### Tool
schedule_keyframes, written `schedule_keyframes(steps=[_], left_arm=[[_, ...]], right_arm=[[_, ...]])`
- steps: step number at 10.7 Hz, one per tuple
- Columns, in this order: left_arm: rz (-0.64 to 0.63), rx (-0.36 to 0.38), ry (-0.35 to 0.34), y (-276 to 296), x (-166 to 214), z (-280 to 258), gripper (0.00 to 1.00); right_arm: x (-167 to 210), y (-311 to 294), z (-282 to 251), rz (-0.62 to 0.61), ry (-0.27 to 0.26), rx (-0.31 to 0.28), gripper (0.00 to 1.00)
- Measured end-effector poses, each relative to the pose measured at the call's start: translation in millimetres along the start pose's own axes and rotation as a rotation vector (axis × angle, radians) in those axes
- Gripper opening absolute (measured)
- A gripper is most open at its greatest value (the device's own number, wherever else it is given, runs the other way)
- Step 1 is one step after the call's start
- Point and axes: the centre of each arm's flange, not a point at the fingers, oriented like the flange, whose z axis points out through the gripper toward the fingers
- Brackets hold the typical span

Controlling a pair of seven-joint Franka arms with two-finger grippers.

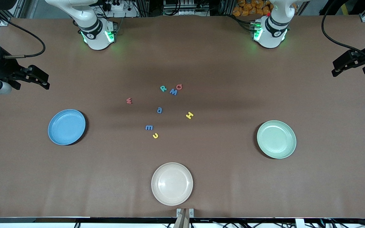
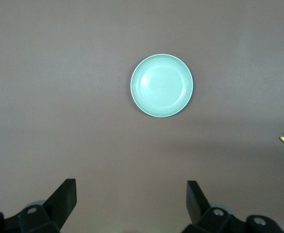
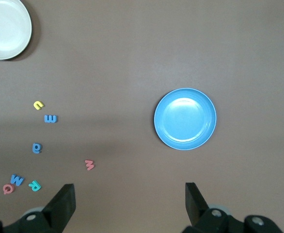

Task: Sort upper and lower case letters into plates
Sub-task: 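Move both grippers from rest toward the scattered foam letters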

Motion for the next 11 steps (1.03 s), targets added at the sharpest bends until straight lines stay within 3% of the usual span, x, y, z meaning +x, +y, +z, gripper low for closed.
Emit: schedule_keyframes(steps=[6,9,11], left_arm=[[0.023,-0.021,-0.014,12.1,5.6,11.0,1.0],[0.123,-0.063,-0.032,80.0,25.3,54.9,1.0],[0.081,-0.072,-0.072,130.3,32.5,92.1,1.0]], right_arm=[[-2.1,0.2,1.9,0.0,-0.019,-0.002,1.0],[3.1,-2.1,18.7,-0.004,-0.041,-0.003,1.0],[11.4,-8.8,40.0,-0.004,-0.053,-0.002,1.0]])
